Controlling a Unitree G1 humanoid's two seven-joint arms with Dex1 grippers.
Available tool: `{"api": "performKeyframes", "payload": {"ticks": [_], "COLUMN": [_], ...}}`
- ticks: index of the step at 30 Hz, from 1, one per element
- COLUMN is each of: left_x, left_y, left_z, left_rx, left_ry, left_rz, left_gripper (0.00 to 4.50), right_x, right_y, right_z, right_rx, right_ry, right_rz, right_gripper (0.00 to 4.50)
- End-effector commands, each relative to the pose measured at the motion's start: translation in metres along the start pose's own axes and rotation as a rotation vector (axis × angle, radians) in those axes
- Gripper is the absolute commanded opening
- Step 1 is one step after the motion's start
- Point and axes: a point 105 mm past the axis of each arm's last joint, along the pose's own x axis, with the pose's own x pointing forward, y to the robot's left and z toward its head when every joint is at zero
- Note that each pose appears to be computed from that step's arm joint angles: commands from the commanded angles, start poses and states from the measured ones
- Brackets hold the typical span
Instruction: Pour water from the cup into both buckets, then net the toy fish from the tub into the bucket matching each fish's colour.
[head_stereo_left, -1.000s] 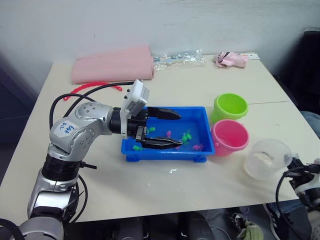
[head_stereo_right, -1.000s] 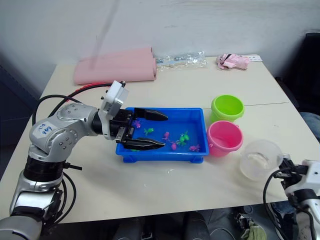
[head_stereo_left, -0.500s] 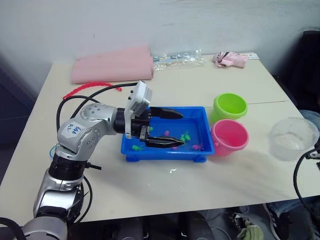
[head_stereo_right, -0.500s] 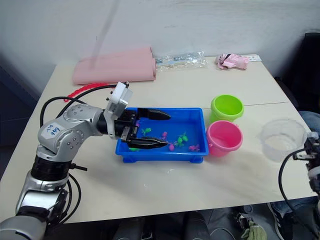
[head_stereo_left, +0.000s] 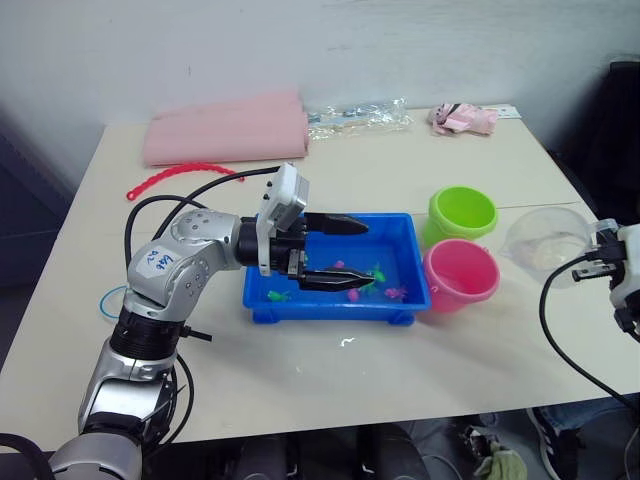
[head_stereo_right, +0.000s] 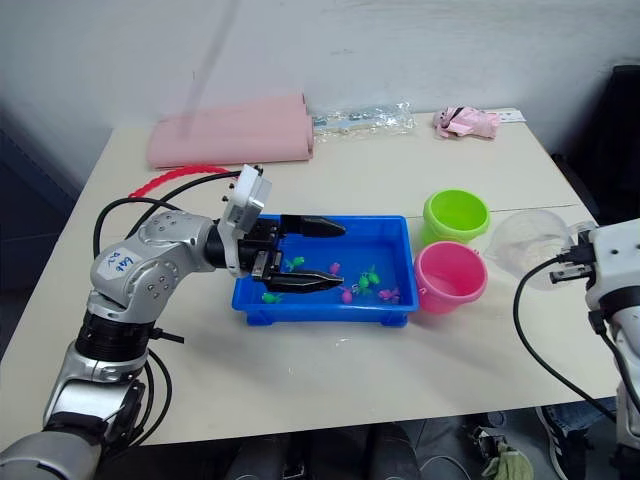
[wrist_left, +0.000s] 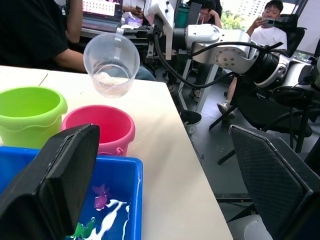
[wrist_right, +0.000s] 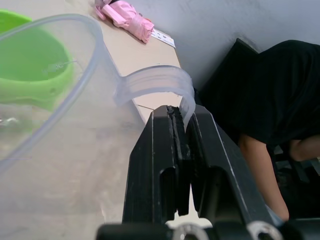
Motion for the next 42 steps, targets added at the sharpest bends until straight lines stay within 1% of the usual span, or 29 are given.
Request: {"api": "performKeyframes", "payload": {"ticks": [1,4,9,14,17,20,24,28,36,39,42], "left_x": [0.000,-0.001,-0.002,-0.001,-0.001,-0.001,-0.001,-0.002,-0.003,-0.003,-0.002], "left_y": [0.003,0.008,0.010,0.010,0.011,0.011,0.011,0.012,0.014,0.015,0.022], "left_z": [0.003,-0.001,-0.005,-0.005,-0.004,-0.003,-0.003,-0.004,-0.005,-0.005,0.000], "left_rx": [0.037,0.039,0.031,0.035,0.038,0.041,0.041,0.041,0.039,0.039,0.040], "left_ry": [-0.003,0.003,-0.003,-0.009,-0.013,-0.014,-0.015,-0.012,-0.010,-0.011,-0.043], "left_rz": [0.015,0.037,0.048,0.048,0.048,0.048,0.047,0.048,0.052,0.054,0.083], "left_gripper": [4.50,4.50,4.50,4.50,4.50,4.50,4.50,4.50,4.50,4.50,4.50], "right_x": [0.003,0.006,0.010,0.010,0.010,0.011,0.013,0.016,0.017,0.019,0.029], "right_y": [-0.003,0.001,0.011,0.019,0.023,0.025,0.022,0.015,0.000,-0.005,-0.016], "right_z": [0.027,0.037,0.052,0.066,0.071,0.072,0.066,0.045,0.027,0.027,0.037], "right_rx": [-0.154,-0.221,-0.411,-0.656,-0.746,-0.776,-0.675,-0.391,-0.120,-0.034,0.022], "right_ry": [-0.100,-0.141,-0.212,-0.293,-0.329,-0.348,-0.321,-0.219,-0.107,-0.089,-0.085], "right_rz": [-0.013,-0.006,0.036,0.072,0.083,0.088,0.075,0.063,0.058,0.041,0.008], "right_gripper": [0.17,0.17,0.17,0.17,0.17,0.17,0.17,0.17,0.17,0.17,0.17]}}
